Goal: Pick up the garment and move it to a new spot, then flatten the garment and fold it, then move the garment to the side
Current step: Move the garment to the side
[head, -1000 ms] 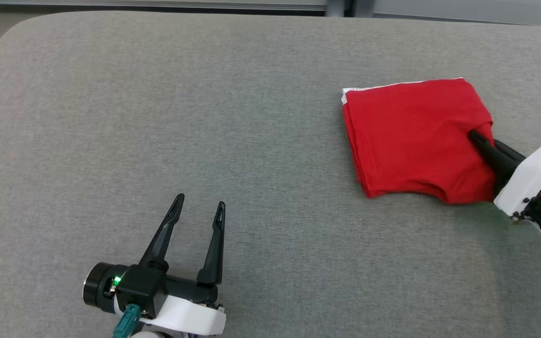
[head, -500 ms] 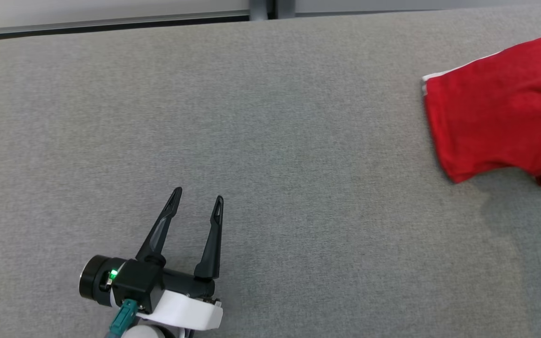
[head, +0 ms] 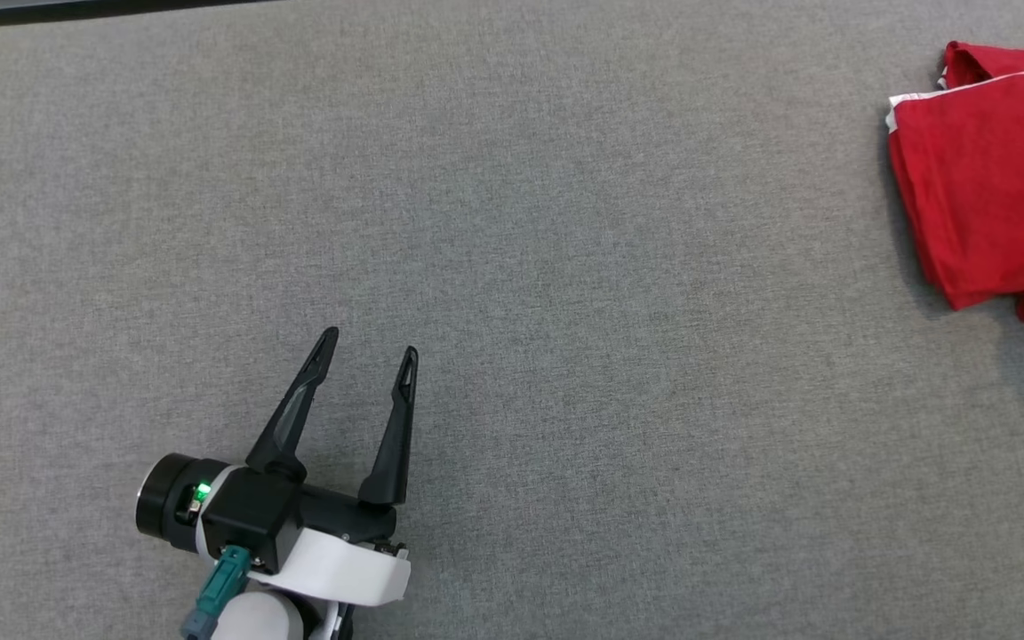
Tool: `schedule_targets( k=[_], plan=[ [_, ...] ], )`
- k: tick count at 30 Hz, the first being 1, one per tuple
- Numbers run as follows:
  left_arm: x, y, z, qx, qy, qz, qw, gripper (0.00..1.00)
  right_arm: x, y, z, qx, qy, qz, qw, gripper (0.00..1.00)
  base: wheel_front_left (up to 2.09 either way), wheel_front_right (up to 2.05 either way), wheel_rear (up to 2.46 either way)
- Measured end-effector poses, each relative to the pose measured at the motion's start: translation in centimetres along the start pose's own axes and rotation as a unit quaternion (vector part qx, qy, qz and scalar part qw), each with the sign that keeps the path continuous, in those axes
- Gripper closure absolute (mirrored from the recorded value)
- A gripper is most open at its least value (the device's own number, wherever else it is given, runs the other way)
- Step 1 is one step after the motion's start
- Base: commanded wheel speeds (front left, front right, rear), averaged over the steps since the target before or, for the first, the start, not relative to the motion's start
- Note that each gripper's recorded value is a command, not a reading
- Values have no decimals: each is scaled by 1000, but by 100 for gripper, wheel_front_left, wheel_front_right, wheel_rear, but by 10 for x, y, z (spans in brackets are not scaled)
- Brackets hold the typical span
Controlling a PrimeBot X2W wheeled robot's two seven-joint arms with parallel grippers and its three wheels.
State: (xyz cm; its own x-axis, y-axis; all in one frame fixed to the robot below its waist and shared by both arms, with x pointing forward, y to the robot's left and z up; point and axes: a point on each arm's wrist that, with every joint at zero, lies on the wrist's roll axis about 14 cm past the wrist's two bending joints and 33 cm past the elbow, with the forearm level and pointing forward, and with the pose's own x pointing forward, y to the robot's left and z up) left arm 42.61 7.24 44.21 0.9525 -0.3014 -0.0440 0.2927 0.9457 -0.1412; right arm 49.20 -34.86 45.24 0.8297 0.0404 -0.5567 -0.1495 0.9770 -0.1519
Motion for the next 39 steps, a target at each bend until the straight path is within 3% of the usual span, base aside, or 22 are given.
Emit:
schedule_targets(
  k=[14, 16, 17, 18, 29, 30, 31, 32, 33, 39],
  plan=[
    [9, 6, -11, 3, 10, -5, 1000, 0, 13, -27, -52, 10, 75, -52, 996, 97, 0, 0, 0],
    [9, 7, -12, 4, 11, -4, 1000, 0, 16, -25, -58, 25, 83, -53, 995, 55, 0, 0, 0],
    [9, 7, -12, 5, 11, -4, 1000, 0, 17, -24, -59, 33, 85, -52, 995, 2, 0, 0, 0],
    [8, 7, -12, 5, 12, -5, 1000, 0, 19, -22, -59, 36, 85, -52, 994, 0, 0, 0, 0],
    [5, 12, -13, 12, 15, 1, 1000, 0, 30, -21, -44, 72, 57, -52, 994, 0, 0, 0, 0],
    [4, 13, -13, 12, 15, 1, 1000, 0, 32, -19, -45, 71, 59, -50, 994, 9, 0, 0, 0],
    [4, 13, -13, 13, 15, 2, 1000, 0, 33, -18, -44, 66, 58, -47, 995, 64, 0, 0, 0],
    [4, 14, -13, 13, 16, 4, 1000, 0, 35, -17, -42, 58, 53, -45, 996, 64, 0, 0, 0],
    [3, 15, -13, 14, 16, 5, 1000, 0, 36, -18, -39, 48, 48, -46, 997, 100, 0, 0, 0],
    [2, 16, -11, 15, 14, 7, 1000, 0, 35, -24, -22, -8, 10, -51, 999, 100, 0, 0, 0]
  ],
)
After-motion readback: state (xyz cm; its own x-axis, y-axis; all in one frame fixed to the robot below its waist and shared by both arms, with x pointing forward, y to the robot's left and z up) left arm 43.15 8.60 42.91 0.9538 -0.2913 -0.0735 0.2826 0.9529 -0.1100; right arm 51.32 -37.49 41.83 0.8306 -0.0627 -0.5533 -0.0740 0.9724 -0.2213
